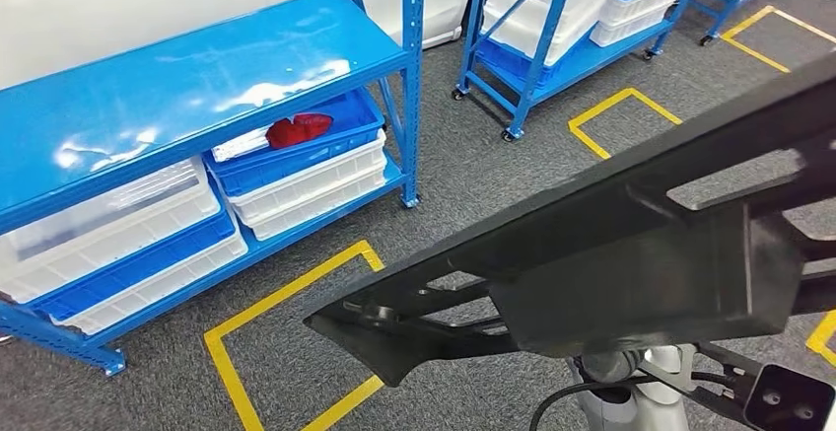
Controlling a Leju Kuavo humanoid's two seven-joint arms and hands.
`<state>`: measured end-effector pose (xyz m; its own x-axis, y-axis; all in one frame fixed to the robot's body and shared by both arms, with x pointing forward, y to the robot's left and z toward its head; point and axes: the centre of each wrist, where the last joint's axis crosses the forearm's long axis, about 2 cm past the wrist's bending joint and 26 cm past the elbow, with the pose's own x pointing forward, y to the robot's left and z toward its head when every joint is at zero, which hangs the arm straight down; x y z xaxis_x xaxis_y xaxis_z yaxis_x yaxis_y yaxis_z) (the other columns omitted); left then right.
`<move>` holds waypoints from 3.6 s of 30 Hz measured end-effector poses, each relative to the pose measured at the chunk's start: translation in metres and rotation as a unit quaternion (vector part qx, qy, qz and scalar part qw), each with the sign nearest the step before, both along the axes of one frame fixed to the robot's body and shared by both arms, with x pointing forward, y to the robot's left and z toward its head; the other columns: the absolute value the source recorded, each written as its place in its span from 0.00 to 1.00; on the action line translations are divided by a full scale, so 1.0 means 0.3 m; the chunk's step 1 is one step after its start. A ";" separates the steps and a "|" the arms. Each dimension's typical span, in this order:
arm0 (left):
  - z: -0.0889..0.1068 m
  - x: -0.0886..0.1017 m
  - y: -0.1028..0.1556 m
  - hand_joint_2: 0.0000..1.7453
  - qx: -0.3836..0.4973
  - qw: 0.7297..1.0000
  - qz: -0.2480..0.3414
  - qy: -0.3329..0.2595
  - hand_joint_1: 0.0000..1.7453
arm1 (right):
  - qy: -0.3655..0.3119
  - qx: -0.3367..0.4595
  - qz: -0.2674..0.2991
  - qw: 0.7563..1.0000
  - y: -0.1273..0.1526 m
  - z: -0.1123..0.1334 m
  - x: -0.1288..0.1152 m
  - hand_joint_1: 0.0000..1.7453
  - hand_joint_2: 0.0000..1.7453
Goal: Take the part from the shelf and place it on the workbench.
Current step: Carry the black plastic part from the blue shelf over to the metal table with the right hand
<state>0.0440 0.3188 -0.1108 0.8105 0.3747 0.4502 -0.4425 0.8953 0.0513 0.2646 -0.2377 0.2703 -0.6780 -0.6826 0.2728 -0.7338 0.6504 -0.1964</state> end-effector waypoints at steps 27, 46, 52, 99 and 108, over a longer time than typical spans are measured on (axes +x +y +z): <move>0.009 0.033 0.073 0.00 0.001 0.999 -0.009 -0.036 0.00 | -0.039 0.035 0.016 0.998 0.075 0.079 -0.002 1.00 1.00; 0.002 0.008 0.014 0.00 -0.010 0.999 -0.007 0.045 0.00 | 0.011 0.039 0.006 0.999 0.097 0.040 0.029 1.00 1.00; 0.000 0.003 -0.003 0.00 -0.013 0.999 0.027 0.036 0.00 | 0.017 0.032 0.010 0.999 0.093 0.007 -0.004 1.00 1.00; 0.007 0.018 0.074 0.00 0.004 0.999 0.027 0.016 0.00 | 0.060 0.042 0.031 0.997 0.098 -0.070 0.031 1.00 1.00; 0.004 0.017 0.034 0.00 -0.011 1.000 0.027 0.001 0.00 | 0.064 0.039 0.032 0.997 0.120 -0.065 0.039 1.00 1.00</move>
<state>0.0490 0.3290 -0.1096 0.7890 0.4281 0.4406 -0.4907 0.8707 0.0327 0.2762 -0.2016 0.2509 -0.5957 -0.7455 0.2990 -0.7897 0.6116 -0.0484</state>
